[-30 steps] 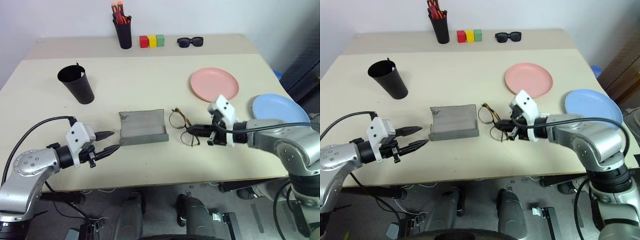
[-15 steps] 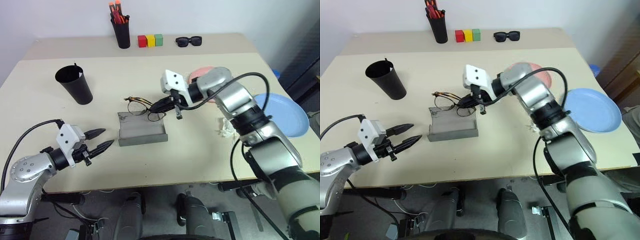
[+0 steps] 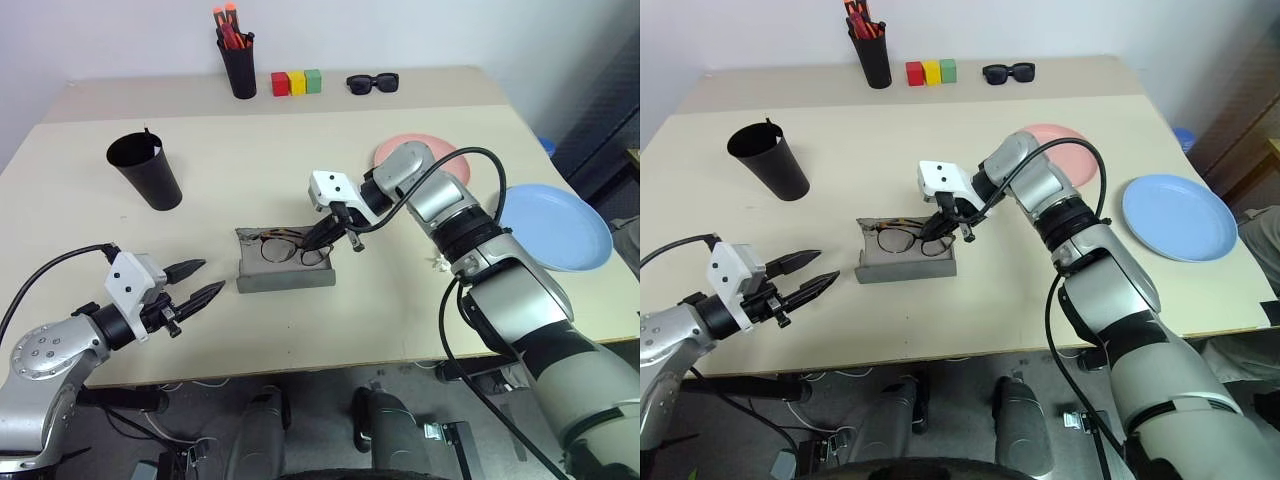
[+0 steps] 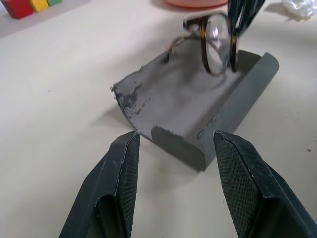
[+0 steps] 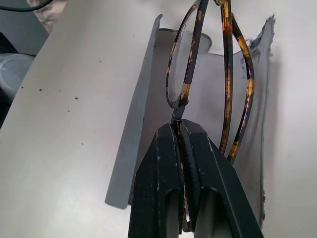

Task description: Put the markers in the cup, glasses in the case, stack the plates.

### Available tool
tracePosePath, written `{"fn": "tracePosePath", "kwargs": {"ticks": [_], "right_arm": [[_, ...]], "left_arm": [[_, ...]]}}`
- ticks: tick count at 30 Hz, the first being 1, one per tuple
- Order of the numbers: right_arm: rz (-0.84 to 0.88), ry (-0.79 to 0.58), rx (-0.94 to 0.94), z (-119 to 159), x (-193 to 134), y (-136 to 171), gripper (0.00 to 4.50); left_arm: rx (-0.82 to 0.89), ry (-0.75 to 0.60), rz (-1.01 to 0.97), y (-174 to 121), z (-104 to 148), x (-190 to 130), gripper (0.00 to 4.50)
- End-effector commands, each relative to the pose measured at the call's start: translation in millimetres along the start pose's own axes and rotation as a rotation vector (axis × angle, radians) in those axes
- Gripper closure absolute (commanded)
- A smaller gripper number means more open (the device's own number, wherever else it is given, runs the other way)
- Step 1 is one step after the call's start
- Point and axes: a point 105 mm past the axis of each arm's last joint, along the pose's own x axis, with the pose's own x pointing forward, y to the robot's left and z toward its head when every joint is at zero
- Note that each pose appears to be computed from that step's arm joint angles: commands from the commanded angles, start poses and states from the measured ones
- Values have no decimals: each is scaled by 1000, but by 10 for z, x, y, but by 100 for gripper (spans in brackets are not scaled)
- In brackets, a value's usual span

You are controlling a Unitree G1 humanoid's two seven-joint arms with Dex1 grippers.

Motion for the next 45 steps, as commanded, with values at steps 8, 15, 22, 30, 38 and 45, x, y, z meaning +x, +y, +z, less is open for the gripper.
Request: {"fn": "tracePosePath", "kwargs": {"ticks": [8,15,22,30,38,45], "right_arm": [[-111,-72,11,173,-44,-158,155],[-257,-183,-29,404,-303,-289,155],[-473,-227,-135,282,-552,-72,149],[-655,-267,-13,-49,-594,587,149],[-838,-199,127,-343,-714,855,149],[-953,-192,169,-441,-897,776,149]], "left_arm": [[56,-39,5,76,219,95,211],[14,-59,74,248,232,138,211],[-123,-58,132,532,372,571,447],[-107,46,12,580,452,1216,447],[-126,222,-148,453,377,1653,447],[-81,291,-338,243,300,1536,447]]}}
